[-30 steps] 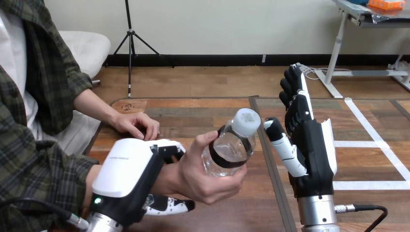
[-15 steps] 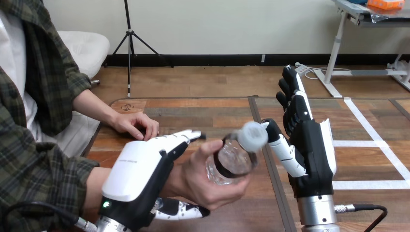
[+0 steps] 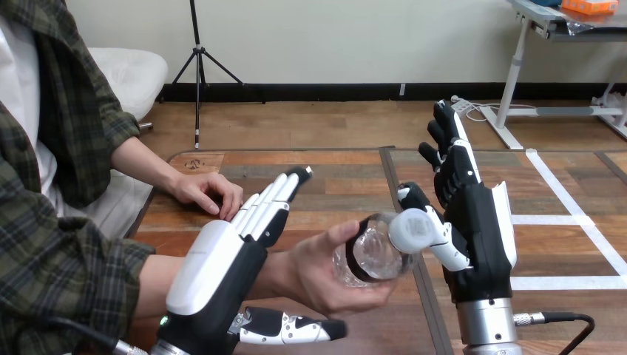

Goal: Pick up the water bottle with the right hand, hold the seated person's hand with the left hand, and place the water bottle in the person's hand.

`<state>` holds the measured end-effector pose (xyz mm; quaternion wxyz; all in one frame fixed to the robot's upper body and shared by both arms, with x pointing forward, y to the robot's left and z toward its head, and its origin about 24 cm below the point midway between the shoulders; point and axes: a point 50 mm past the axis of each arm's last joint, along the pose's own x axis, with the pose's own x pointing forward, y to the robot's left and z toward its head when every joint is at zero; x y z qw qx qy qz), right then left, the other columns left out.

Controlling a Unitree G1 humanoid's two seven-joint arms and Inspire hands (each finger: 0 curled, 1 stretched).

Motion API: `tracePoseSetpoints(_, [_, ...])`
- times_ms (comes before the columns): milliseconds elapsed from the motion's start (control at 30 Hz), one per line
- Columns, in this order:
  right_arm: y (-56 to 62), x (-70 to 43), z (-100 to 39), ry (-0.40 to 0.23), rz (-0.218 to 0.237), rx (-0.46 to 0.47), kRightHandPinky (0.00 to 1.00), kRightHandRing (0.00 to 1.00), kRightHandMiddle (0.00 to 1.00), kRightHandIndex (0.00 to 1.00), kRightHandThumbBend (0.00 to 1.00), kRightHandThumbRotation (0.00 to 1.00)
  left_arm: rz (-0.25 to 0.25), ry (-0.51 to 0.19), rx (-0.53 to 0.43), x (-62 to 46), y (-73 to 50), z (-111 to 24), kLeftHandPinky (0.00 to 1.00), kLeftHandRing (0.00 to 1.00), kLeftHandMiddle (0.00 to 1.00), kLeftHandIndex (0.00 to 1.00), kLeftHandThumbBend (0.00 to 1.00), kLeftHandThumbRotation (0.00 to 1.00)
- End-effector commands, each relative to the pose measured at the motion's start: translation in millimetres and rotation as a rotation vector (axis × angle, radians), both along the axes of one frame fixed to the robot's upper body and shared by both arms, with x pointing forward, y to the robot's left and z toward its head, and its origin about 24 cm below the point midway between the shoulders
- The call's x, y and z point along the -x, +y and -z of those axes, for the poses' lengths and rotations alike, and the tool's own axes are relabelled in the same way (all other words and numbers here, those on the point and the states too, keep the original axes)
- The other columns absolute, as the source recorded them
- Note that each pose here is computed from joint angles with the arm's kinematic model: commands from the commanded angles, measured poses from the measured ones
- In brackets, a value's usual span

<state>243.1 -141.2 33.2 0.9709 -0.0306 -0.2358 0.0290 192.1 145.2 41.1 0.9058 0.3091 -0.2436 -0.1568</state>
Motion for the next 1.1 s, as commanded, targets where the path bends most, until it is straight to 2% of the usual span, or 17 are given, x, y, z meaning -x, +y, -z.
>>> tracePoseSetpoints(0, [-0.2,-6.0,-9.5,-0.052,-0.014,-0.006,0.93,0.98,1.00,0.96,0.80,0.67,0.050,-0.060,0.150,-10.4,-8.7,-12.0,1.00,1.00,1.00,1.00,0.94,0.38])
tracePoseSetpoints(33, [-0.2,-5.9,-9.5,-0.052,-0.015,-0.007,0.93,0.98,1.00,0.96,0.79,0.67,0.053,-0.061,0.162,-10.3,-9.1,-11.9,1.00,1.00,1.00,1.00,0.91,0.43])
tracePoseSetpoints(333, [-0.6,-5.3,-8.7,-0.046,-0.022,-0.013,0.92,0.98,1.00,0.95,0.79,0.66,0.087,-0.085,0.291,-7.9,-16.1,-8.6,1.00,1.00,1.00,1.00,0.77,0.65])
tracePoseSetpoints(467, [-0.6,-5.1,-8.4,-0.045,-0.018,-0.013,0.92,0.98,0.99,0.95,0.78,0.66,0.090,-0.104,0.360,-6.5,-21.4,-7.7,1.00,1.00,1.00,1.00,0.73,0.72])
tracePoseSetpoints(567, [-0.8,-4.9,-8.1,-0.042,-0.017,-0.017,0.91,0.97,0.99,0.94,0.79,0.66,0.094,-0.121,0.408,-6.1,-25.5,-7.4,1.00,1.00,1.00,1.00,0.66,0.78])
tracePoseSetpoints(633, [-0.7,-4.8,-8.0,-0.042,-0.018,-0.019,0.91,0.97,0.98,0.94,0.79,0.65,0.096,-0.133,0.429,-6.1,-27.5,-7.3,1.00,1.00,1.00,1.00,0.55,0.83])
tracePoseSetpoints(667, [-0.7,-4.7,-7.8,-0.041,-0.017,-0.019,0.91,0.97,0.98,0.94,0.79,0.65,0.096,-0.138,0.444,-5.4,-29.2,-7.1,1.00,1.00,1.00,1.00,0.53,0.84])
tracePoseSetpoints(767, [-0.7,-4.6,-7.7,-0.037,-0.014,-0.019,0.90,0.97,0.98,0.94,0.79,0.66,0.088,-0.141,0.473,-3.2,-33.0,-6.6,1.00,1.00,1.00,1.00,0.53,0.92])
tracePoseSetpoints(933, [-0.5,-4.1,-7.2,-0.035,-0.015,-0.020,0.90,0.96,0.97,0.93,0.80,0.66,0.066,-0.127,0.530,3.2,-39.9,-6.1,1.00,1.00,1.00,1.00,0.69,0.98])
tracePoseSetpoints(1067, [-0.2,-3.7,-6.7,-0.033,-0.016,-0.029,0.89,0.96,0.97,0.92,0.79,0.66,0.053,-0.148,0.588,4.4,-45.0,-7.6,1.00,1.00,1.00,1.00,0.75,0.99])
